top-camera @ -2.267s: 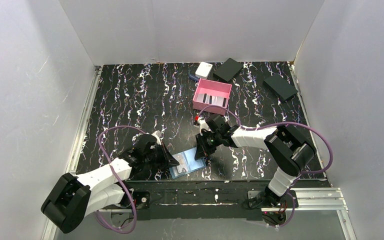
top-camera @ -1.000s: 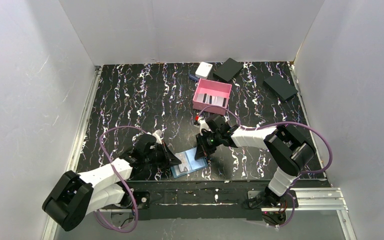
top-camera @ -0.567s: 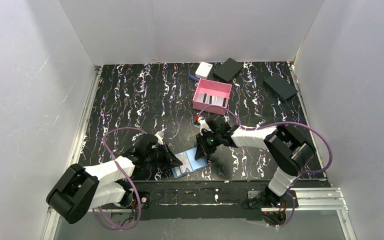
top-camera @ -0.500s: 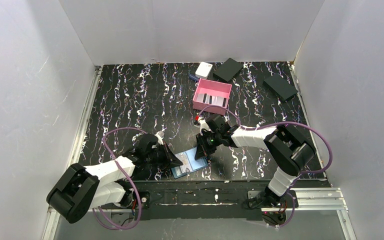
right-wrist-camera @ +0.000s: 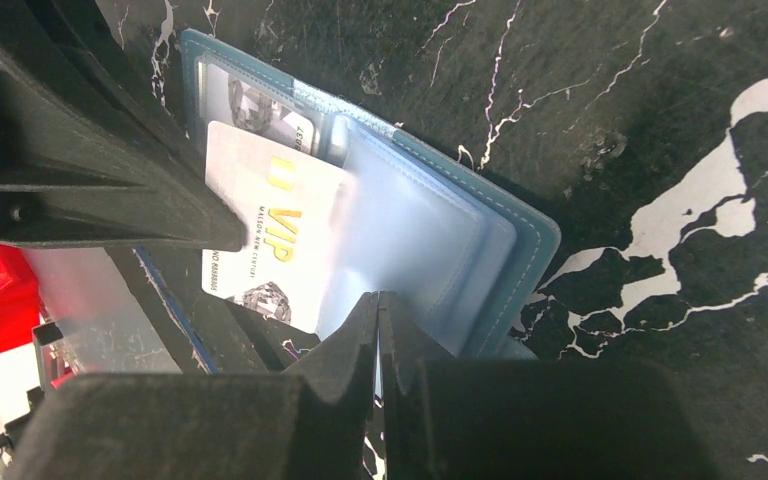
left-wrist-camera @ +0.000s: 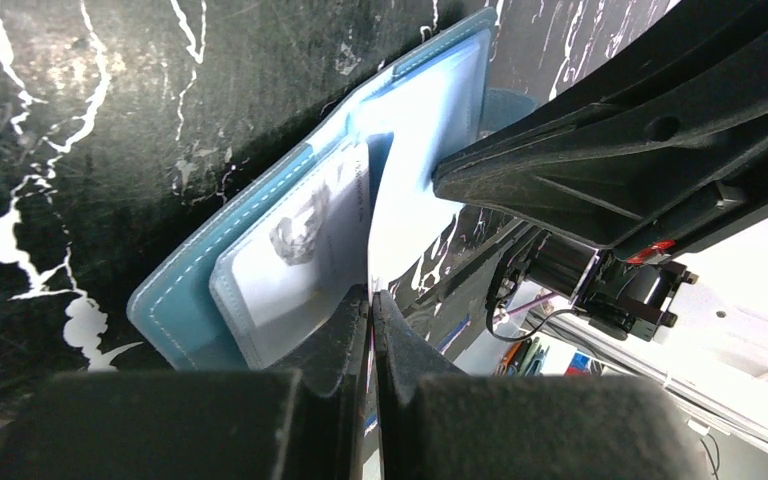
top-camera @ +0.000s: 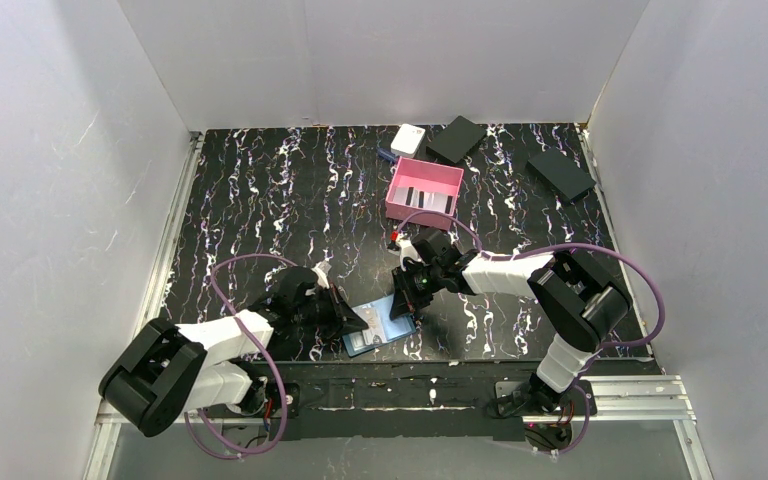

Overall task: Put the credit cards into the card holder
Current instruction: Insert the credit card into the card holder, then close the card holder at the center of the board.

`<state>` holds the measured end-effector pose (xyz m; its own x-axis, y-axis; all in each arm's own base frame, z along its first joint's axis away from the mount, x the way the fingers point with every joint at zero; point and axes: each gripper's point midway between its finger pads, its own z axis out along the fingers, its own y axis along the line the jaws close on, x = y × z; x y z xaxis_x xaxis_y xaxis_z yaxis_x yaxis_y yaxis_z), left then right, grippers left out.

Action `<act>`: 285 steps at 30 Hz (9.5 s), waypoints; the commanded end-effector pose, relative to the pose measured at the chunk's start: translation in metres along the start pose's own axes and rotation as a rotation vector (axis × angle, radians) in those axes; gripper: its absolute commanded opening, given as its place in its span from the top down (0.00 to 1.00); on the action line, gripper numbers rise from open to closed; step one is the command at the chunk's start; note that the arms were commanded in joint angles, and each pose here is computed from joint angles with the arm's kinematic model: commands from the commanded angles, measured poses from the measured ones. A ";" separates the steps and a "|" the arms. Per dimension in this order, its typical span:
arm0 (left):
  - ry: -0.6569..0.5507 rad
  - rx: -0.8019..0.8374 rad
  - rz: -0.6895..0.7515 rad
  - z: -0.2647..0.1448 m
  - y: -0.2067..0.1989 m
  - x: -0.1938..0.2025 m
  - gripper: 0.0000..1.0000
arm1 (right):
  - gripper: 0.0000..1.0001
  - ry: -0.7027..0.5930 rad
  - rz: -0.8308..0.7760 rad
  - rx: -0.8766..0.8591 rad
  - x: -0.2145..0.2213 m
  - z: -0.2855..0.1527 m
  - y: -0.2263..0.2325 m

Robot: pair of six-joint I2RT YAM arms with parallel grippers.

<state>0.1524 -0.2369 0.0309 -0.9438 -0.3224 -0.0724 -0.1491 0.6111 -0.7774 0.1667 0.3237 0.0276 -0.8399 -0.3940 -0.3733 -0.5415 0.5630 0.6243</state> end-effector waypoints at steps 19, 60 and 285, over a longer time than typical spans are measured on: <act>-0.043 -0.009 0.031 0.002 0.004 -0.017 1.00 | 0.90 0.087 0.042 0.152 0.034 0.004 -0.039; 0.020 -0.102 -0.080 0.010 -0.001 -0.003 0.54 | 0.76 0.012 0.004 0.216 -0.008 -0.041 -0.012; -0.332 -0.259 0.148 -0.105 0.001 -0.003 0.47 | 0.90 -0.158 0.133 0.008 -0.086 0.016 0.101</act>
<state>0.1238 -0.1823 0.0920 -0.8543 -0.3839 -0.3503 -0.1024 0.7852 -0.6108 0.1813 0.3987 0.1187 -0.8587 -0.2998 -0.4157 -0.5014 0.6595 0.5600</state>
